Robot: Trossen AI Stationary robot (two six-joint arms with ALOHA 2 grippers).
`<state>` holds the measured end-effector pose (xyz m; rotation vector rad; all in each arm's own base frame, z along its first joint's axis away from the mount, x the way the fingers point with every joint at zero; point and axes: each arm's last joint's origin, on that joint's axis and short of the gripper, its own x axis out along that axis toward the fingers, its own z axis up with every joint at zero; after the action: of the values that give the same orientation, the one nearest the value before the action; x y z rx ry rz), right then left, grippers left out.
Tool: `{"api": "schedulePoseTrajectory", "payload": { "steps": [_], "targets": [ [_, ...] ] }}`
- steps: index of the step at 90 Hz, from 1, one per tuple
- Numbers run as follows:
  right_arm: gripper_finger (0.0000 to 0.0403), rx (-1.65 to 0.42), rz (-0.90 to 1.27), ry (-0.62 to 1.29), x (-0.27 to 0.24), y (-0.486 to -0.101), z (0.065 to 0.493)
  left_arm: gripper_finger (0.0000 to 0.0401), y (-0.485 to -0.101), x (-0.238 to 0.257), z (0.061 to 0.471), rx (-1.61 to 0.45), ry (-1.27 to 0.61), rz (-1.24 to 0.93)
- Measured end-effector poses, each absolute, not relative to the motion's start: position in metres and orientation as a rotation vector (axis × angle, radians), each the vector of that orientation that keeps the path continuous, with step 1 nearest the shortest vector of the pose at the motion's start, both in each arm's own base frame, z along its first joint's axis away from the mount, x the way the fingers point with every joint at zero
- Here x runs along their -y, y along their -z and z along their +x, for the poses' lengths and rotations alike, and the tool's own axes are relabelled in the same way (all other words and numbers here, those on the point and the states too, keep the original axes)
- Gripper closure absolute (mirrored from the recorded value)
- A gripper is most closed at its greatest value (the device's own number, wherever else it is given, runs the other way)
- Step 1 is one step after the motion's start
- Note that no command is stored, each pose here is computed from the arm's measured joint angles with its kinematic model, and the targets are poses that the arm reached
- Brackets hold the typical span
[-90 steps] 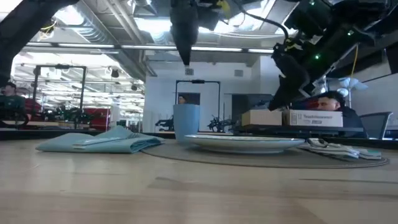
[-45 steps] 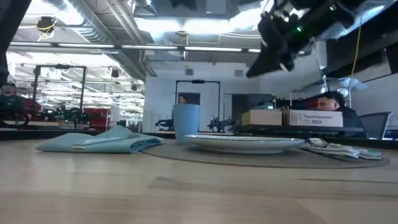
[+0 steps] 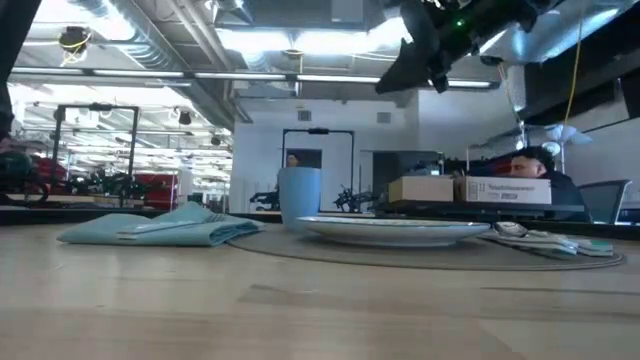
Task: Set table place
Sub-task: Move the blue cup to the top right of the table
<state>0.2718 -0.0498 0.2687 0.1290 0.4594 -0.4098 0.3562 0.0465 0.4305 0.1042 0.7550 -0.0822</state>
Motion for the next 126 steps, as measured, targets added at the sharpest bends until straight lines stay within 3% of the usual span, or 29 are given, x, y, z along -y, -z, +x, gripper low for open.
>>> {"api": "schedulePoseTrajectory", "payload": {
  "steps": [37, 92, 126],
  "targets": [
    [0.0400, -0.542, 0.126, 0.413, 0.049, -0.250, 0.266, 0.0401, -0.369, -0.033, 0.395, -0.412, 0.286, 0.147],
    [0.0400, -0.557, 0.252, 0.450, 0.058, -0.243, 0.268, 0.0401, -0.319, -0.035, 0.267, -0.218, 0.176, 0.056],
    [0.0400, -0.619, 0.313, 0.495, 0.105, -0.254, 0.314, 0.0401, -0.298, -0.027, 0.217, -0.156, 0.162, 0.012]
  ]
}}
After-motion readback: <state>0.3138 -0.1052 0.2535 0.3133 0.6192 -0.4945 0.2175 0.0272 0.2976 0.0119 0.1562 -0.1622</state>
